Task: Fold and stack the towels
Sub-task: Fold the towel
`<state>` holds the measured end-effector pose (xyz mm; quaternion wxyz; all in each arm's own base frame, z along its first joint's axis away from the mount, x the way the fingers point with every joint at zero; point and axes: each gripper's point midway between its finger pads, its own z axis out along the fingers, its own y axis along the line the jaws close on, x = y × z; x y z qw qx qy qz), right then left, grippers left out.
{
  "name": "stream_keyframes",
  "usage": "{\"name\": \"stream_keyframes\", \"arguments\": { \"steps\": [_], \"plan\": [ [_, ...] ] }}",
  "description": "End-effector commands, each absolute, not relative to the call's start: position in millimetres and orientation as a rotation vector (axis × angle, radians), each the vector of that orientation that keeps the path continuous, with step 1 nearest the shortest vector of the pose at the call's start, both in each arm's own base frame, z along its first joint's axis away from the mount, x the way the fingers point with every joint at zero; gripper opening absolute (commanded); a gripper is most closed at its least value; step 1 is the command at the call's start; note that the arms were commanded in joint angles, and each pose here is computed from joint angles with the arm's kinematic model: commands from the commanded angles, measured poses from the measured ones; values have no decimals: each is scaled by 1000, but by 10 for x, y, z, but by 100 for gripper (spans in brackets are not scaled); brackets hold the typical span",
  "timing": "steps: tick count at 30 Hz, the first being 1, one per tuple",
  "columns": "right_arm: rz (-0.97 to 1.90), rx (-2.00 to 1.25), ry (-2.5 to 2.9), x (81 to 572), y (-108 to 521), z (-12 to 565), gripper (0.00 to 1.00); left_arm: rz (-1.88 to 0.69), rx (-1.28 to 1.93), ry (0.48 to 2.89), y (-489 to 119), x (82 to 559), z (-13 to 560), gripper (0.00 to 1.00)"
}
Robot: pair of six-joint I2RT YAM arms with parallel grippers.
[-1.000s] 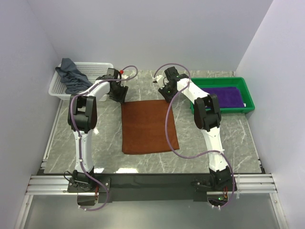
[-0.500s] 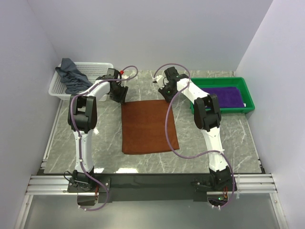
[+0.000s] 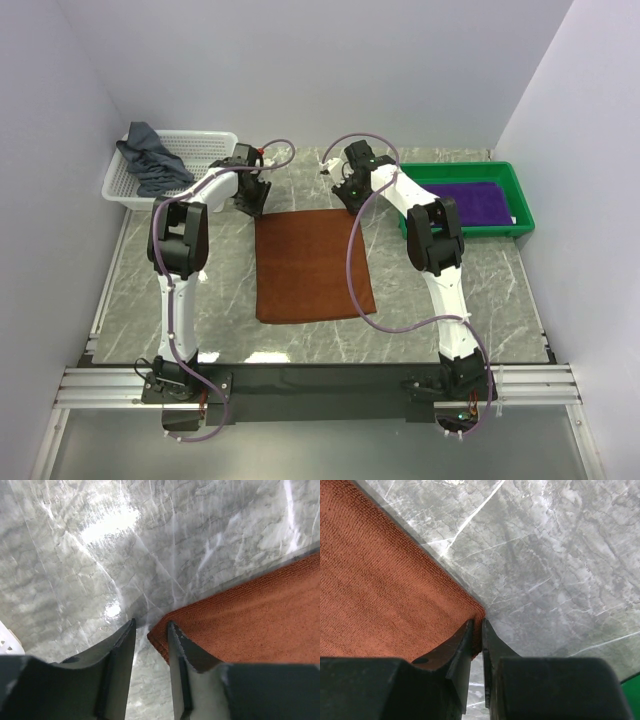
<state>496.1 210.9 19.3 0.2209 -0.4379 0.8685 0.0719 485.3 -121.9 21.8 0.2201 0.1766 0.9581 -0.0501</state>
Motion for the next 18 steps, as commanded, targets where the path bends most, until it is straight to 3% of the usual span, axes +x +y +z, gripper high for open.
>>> {"name": "stream_keyframes", "arguments": {
  "steps": [1,10,12,18],
  "plan": [
    [171,-1248,2443,4863,2051,-17,18,-121,480,2840,-1158,4485,-268,35],
    [173,-1258,2444,4861,2051,-25,0,-125,492,2862,-1150,4431,-330,9],
    [152,-1253,2442,4896,2030,-5,0,-132,504,2855,-1161,4444,-318,1],
    [118,-1222,2398,5029,2032,151,0,-128,527,2811,-1170,4528,-224,1]
  ]
}}
